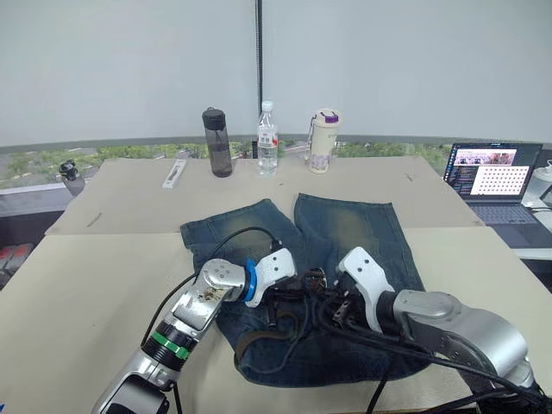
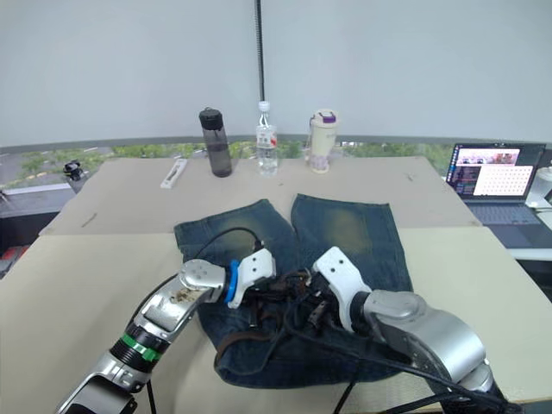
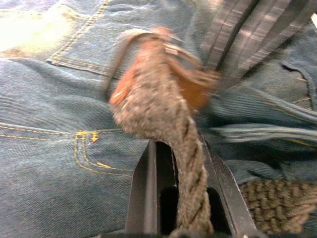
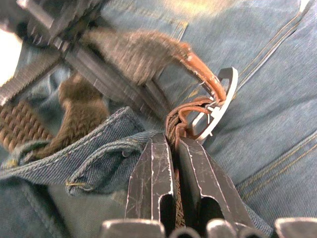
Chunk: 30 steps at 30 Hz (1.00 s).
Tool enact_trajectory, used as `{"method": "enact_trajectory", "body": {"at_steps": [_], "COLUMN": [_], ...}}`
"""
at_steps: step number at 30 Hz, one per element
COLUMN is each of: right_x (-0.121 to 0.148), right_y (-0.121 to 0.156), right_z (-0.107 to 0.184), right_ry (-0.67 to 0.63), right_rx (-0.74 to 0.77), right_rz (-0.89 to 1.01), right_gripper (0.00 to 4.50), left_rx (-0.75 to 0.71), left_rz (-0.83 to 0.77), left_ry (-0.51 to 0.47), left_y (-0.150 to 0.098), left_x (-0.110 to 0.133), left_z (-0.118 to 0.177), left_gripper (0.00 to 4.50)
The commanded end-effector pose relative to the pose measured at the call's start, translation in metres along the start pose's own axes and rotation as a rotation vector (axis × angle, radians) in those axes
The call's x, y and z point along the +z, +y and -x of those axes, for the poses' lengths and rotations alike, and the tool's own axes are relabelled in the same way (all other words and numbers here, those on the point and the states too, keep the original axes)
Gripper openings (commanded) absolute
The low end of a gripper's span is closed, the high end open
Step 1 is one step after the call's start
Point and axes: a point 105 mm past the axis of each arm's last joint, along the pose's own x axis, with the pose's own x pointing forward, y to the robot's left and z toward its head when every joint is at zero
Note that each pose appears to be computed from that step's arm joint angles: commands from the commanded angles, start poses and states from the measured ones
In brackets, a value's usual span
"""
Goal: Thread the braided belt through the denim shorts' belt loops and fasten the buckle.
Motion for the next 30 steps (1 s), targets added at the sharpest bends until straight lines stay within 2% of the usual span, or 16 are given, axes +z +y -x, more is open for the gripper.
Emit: {"method": "enact_trajectory", "body": {"at_steps": [1,7,14,18,20,23,25,30], "right_x": [0.017,0.025,0.029,0.016,0.006,-0.005,-0.007,0.008], "right_y": [0.002,0.005,0.015,0.010,0.008,0.004,0.004,0.027], "right_z": [0.005,0.015,0.022,0.015,0.006,-0.003,-0.005,-0.002], "right_ry": [-0.080,-0.150,-0.187,-0.056,0.003,0.058,0.057,-0.055], "right_rx": [-0.004,0.016,0.055,-0.009,-0.028,-0.049,-0.044,0.076], "right_rz": [0.034,-0.011,0.027,0.197,0.234,0.303,0.334,0.294], "right_gripper": [0.09,0.09,0.09,0.09,0.09,0.09,0.09,0.09], "left_rx": [0.033,0.101,0.188,0.126,0.060,0.014,0.006,0.026], "left_rz": [0.024,0.126,0.166,0.090,0.081,0.089,0.098,0.108], "left_ry": [0.013,0.129,0.159,0.049,-0.051,-0.132,-0.145,-0.092], "left_y": [0.002,0.008,0.023,0.017,0.006,-0.001,-0.001,0.005], "left_x": [0.005,-0.022,-0.022,0.010,0.032,0.051,0.054,0.037], "left_z": [0.000,0.007,0.011,0.005,-0.002,-0.005,-0.005,-0.004], "left_gripper": [0.00,0.00,0.00,0.00,0.00,0.00,0.00,0.00]}}
